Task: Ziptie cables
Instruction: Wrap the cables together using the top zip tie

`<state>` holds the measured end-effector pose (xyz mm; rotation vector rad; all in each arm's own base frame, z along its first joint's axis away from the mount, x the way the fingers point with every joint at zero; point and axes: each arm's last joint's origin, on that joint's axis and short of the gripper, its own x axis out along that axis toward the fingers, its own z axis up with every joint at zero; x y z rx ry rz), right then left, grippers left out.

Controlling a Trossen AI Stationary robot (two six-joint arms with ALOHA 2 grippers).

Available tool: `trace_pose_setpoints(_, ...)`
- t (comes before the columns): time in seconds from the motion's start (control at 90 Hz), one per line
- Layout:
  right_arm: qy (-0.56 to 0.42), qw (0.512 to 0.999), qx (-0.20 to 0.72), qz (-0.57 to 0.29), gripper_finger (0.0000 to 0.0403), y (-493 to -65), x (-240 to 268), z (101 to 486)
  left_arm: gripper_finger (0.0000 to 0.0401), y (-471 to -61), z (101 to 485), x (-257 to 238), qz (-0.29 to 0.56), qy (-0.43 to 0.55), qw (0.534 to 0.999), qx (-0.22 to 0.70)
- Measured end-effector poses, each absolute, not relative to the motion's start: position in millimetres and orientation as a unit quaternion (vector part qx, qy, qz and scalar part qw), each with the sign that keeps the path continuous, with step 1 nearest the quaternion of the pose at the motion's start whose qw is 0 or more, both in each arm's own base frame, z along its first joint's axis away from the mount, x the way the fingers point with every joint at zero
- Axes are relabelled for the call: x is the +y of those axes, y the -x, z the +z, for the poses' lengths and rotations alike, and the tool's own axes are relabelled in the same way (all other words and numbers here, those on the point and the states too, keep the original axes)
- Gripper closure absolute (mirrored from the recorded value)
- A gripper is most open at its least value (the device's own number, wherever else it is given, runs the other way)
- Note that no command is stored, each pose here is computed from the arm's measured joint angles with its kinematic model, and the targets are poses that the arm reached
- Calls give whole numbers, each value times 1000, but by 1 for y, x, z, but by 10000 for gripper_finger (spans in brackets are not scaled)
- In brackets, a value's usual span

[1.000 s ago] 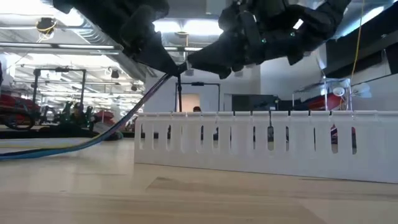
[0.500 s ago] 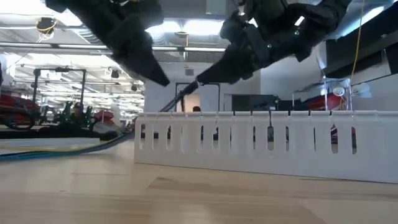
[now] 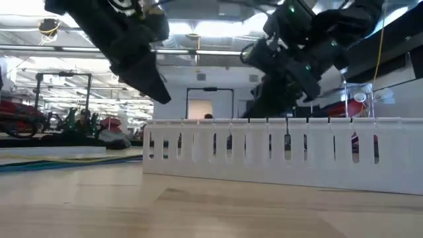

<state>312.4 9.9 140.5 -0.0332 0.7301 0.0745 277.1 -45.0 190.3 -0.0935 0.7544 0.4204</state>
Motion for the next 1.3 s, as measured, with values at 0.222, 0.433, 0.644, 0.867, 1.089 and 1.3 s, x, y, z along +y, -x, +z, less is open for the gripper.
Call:
trace_pose_setpoints(0.222,-11,919,393,26,332,-306,9,133,201,-296,167,-24,205,138,894,374)
trace_pose_setpoints(0.433,1,918,395,24,303,-306,9,133,190,-302,139,-13,241,154,868,407)
trace_pose_setpoints(0.644,17,918,395,21,298,-306,8,133,201,-313,138,-4,232,187,882,366)
trace_pose_setpoints(0.867,18,919,394,21,297,-306,8,133,203,-305,124,5,209,239,878,360)
trace_pose_setpoints(1.089,18,919,394,21,297,-306,8,133,203,-301,116,17,176,304,895,276)
trace_pose_setpoints(1.3,18,921,390,21,297,-307,8,134,203,-307,102,23,180,309,894,269)
